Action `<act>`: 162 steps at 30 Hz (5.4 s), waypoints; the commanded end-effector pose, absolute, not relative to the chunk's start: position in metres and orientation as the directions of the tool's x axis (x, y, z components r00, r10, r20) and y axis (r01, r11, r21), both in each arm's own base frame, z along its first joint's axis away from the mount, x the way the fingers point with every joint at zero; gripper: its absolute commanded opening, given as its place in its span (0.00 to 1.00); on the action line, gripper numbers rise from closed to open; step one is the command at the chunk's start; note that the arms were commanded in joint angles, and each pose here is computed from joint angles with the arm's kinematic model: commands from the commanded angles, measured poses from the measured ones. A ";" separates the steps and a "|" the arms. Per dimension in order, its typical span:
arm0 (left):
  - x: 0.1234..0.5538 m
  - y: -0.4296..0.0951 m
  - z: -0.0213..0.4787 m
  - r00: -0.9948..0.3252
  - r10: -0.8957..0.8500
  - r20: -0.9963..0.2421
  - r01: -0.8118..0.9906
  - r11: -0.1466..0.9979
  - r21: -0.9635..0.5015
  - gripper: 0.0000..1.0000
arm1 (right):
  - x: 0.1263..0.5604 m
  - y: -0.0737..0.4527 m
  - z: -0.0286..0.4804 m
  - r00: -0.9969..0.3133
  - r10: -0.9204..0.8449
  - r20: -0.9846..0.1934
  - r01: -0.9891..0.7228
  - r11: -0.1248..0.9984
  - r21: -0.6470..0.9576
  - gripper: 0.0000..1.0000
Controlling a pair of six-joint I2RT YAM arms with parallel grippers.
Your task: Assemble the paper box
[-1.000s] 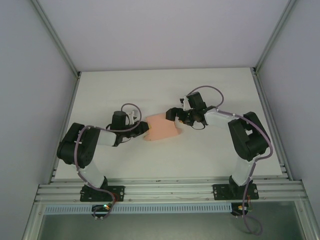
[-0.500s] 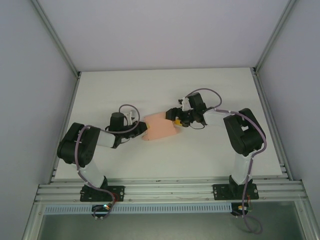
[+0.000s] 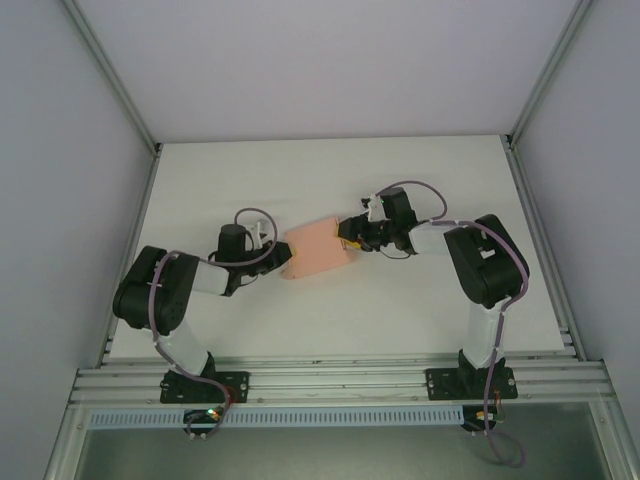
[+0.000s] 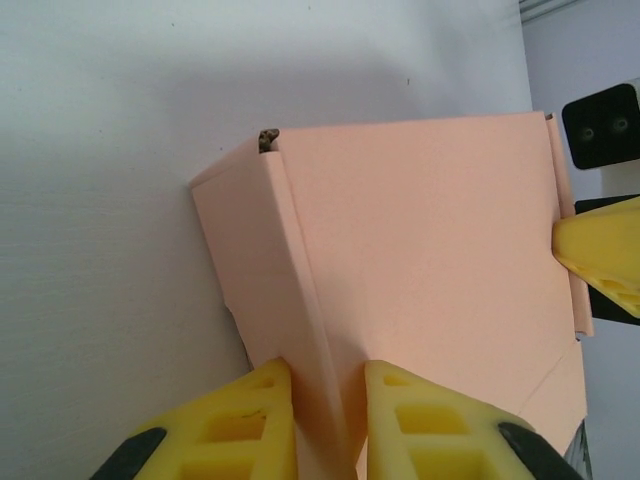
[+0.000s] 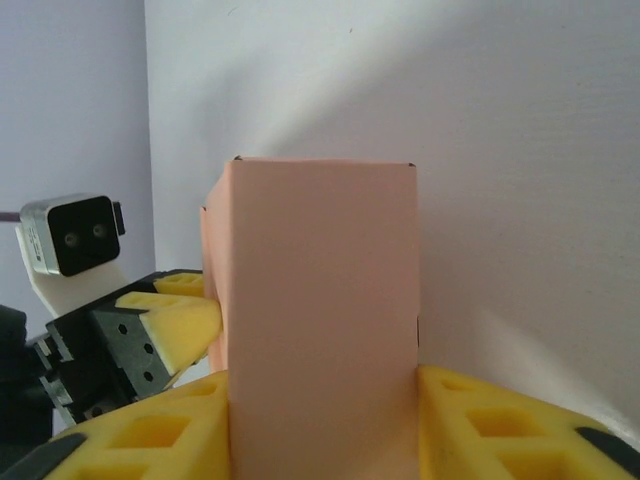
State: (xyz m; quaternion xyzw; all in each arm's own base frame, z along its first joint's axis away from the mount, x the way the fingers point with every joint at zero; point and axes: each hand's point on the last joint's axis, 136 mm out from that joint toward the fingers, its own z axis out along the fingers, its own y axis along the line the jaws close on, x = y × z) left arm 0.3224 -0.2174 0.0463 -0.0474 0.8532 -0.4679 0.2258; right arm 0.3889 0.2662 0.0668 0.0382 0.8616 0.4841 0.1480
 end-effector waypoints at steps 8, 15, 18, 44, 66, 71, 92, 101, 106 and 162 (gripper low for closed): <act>0.316 -0.212 0.046 -0.898 -0.219 -0.381 0.142 0.677 -0.722 0.50 | 0.363 0.283 0.105 -0.958 0.121 -0.262 -0.166 0.510 0.844 0.34; 0.326 -0.200 0.120 -0.744 -0.048 -0.666 0.331 0.840 -0.430 1.00 | 0.364 0.264 0.105 -0.952 0.152 -0.264 -0.119 0.612 0.782 0.31; 0.310 -0.218 0.144 -0.635 0.155 -0.757 0.509 0.821 -0.259 1.00 | 0.362 0.259 0.108 -0.959 0.159 -0.233 -0.081 0.636 0.767 0.32; 0.283 -0.342 0.105 0.128 0.850 -0.512 0.551 0.368 0.749 1.00 | 0.309 0.221 0.110 -0.882 0.262 0.392 0.460 0.660 0.593 0.28; 0.252 -0.323 0.110 0.045 0.820 -0.570 0.850 0.269 0.454 0.43 | 0.358 0.155 0.164 -0.936 0.290 -0.199 0.130 0.810 0.571 0.71; 0.238 -0.303 0.102 0.018 0.898 -0.440 0.934 0.141 0.328 0.43 | 0.362 0.169 0.194 -0.863 0.216 -0.457 -0.137 0.770 0.623 0.75; 0.232 -0.306 0.094 -0.015 0.933 -0.359 0.988 0.070 0.141 0.83 | 0.328 0.183 0.164 -0.815 -0.058 -0.577 -0.386 0.796 0.466 0.69; 0.242 -0.294 0.101 -0.062 0.915 -0.399 0.983 0.126 0.136 0.85 | 0.317 0.193 0.164 -0.818 -0.126 -0.562 -0.451 0.746 0.490 0.66; 0.244 -0.292 0.101 -0.067 0.913 -0.401 0.983 0.131 0.133 0.81 | 0.309 0.205 0.164 -0.778 -0.183 -0.601 -0.534 0.698 0.477 0.61; 0.255 -0.297 0.103 -0.117 0.891 -0.439 0.975 0.187 0.119 0.64 | 0.294 0.214 0.121 -0.761 -0.260 -0.594 -0.435 0.884 0.172 0.00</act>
